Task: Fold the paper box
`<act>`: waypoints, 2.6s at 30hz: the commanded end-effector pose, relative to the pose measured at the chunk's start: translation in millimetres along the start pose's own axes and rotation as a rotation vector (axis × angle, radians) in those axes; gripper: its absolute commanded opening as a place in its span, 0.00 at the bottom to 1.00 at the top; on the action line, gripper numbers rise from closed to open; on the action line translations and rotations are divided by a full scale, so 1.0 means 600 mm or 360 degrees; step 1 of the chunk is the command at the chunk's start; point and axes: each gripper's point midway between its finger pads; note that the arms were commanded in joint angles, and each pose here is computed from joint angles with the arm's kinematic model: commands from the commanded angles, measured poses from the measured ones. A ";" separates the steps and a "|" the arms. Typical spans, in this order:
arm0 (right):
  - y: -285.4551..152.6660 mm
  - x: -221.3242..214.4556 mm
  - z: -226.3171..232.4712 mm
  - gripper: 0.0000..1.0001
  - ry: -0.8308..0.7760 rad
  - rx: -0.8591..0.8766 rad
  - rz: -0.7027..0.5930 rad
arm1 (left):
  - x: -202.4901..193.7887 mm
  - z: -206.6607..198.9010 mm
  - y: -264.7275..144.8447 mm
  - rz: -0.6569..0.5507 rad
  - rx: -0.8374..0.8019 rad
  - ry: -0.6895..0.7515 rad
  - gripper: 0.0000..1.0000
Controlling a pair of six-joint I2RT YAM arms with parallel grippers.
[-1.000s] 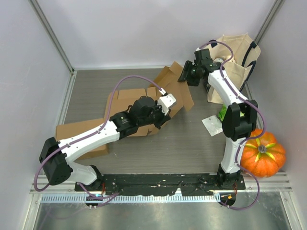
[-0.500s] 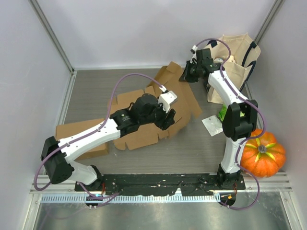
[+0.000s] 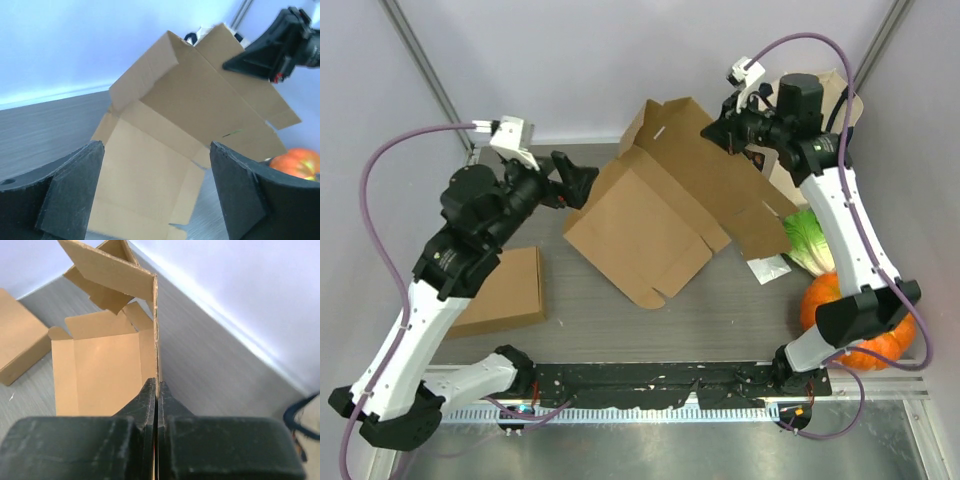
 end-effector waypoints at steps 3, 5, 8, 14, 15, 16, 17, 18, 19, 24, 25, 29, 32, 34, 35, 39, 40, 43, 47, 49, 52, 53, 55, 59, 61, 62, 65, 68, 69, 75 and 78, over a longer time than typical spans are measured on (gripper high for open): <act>-0.036 0.062 0.111 0.01 -0.0267 0.0534 -0.0196 | 0.002 -0.027 0.038 0.0091 -0.0247 -0.0014 1.00; -0.043 0.073 0.128 0.01 -0.0196 0.0615 -0.0216 | 0.016 -0.031 0.039 0.0036 -0.0287 0.0083 1.00; -0.048 0.077 0.148 0.01 -0.0109 0.0729 -0.0201 | 0.038 -0.034 0.033 -0.0053 -0.0343 0.0289 1.00; -0.051 0.077 0.163 0.01 -0.0050 0.0828 -0.0178 | 0.096 -0.068 0.046 -0.0172 -0.0533 0.0457 0.99; -0.052 0.078 0.164 0.01 -0.0058 0.0831 -0.0185 | 0.104 -0.068 0.062 -0.0172 -0.0528 0.0457 0.96; -0.050 0.078 0.164 0.01 -0.0062 0.0834 -0.0192 | 0.109 -0.064 0.070 -0.0177 -0.0502 0.0438 0.88; -0.051 0.078 0.166 0.01 -0.0066 0.0836 -0.0199 | 0.116 -0.064 0.078 -0.0187 -0.0491 0.0399 0.72; -0.050 0.078 0.165 0.01 -0.0059 0.0833 -0.0202 | 0.128 -0.070 0.090 -0.0215 -0.0507 0.0364 0.68; -0.047 0.076 0.164 0.01 -0.0059 0.0835 -0.0202 | 0.131 -0.079 0.096 -0.0206 -0.0539 0.0273 0.67; -0.050 0.060 0.174 0.01 -0.0079 0.0920 -0.0180 | 0.146 -0.094 0.128 -0.0144 -0.0648 0.0238 0.77; -0.054 0.058 0.178 0.01 -0.0093 0.0936 -0.0180 | 0.162 -0.083 0.126 -0.0147 -0.0658 0.0222 0.67; -0.061 0.051 0.189 0.01 -0.0144 0.1013 -0.0188 | 0.162 -0.093 0.137 -0.0090 -0.0946 0.0075 0.57; -0.067 0.055 0.196 0.01 -0.0175 0.1054 -0.0210 | 0.140 -0.096 0.153 0.0003 -0.1084 0.0022 0.55; -0.071 0.058 0.201 0.01 -0.0165 0.1076 -0.0220 | 0.132 -0.089 0.166 0.0024 -0.1124 -0.0048 0.45; -0.071 0.061 0.203 0.01 -0.0192 0.1092 -0.0252 | 0.126 -0.094 0.164 0.0042 -0.1181 -0.0055 0.43; -0.083 0.073 0.218 0.01 -0.0173 0.1159 -0.0306 | 0.102 -0.110 0.164 0.0120 -0.1337 -0.0100 0.52; -0.085 0.078 0.221 0.01 -0.0162 0.1171 -0.0322 | 0.096 -0.111 0.166 0.0128 -0.1356 -0.0107 0.55; -0.084 0.077 0.221 0.01 -0.0148 0.1178 -0.0316 | 0.086 -0.119 0.166 0.0149 -0.1388 -0.0115 0.58; -0.082 0.079 0.225 0.01 -0.0145 0.1183 -0.0321 | 0.071 -0.133 0.162 0.0183 -0.1450 -0.0120 0.59; -0.078 0.079 0.228 0.01 -0.0142 0.1186 -0.0321 | 0.064 -0.141 0.160 0.0194 -0.1476 -0.0116 0.58; -0.072 0.079 0.234 0.01 -0.0138 0.1196 -0.0318 | 0.056 -0.147 0.168 0.0197 -0.1463 -0.0096 0.56; -0.071 0.080 0.236 0.01 -0.0141 0.1197 -0.0322 | 0.053 -0.147 0.172 0.0195 -0.1444 -0.0085 0.48; -0.072 0.081 0.239 0.01 -0.0149 0.1199 -0.0327 | 0.050 -0.133 0.193 0.0171 -0.1303 -0.0042 0.34; -0.072 0.079 0.241 0.01 -0.0153 0.1203 -0.0325 | 0.056 -0.119 0.207 0.0135 -0.1198 0.0009 0.00; -0.072 0.076 0.239 0.01 -0.0163 0.1191 -0.0328 | 0.060 -0.117 0.208 0.0126 -0.1189 0.0021 0.00; -0.071 0.076 0.238 0.01 -0.0156 0.1186 -0.0325 | 0.061 -0.114 0.209 0.0126 -0.1165 0.0026 0.00; -0.066 0.073 0.233 0.01 -0.0134 0.1179 -0.0313 | 0.068 -0.100 0.207 0.0135 -0.1081 -0.0016 0.03; -0.060 0.066 0.228 0.01 -0.0102 0.1182 -0.0290 | 0.092 -0.048 0.178 0.0113 -0.0894 -0.0185 0.47; -0.059 0.064 0.224 0.01 -0.0094 0.1180 -0.0285 | 0.071 -0.024 0.181 0.0099 -0.0821 -0.0239 0.51; -0.060 0.056 0.223 0.01 -0.0096 0.1219 -0.0263 | 0.045 0.113 0.066 -0.0077 -0.0372 -0.0415 0.64; -0.061 0.057 0.227 0.01 -0.0090 0.1250 -0.0255 | -0.013 0.135 0.049 0.0010 -0.0339 -0.0452 0.59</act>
Point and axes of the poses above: each gripper's point midway between its finger pads, its own y axis out along the fingers, its own z axis along the line the jaws close on, x = y × z, and after that the axes turned 8 degrees about y, right-handed
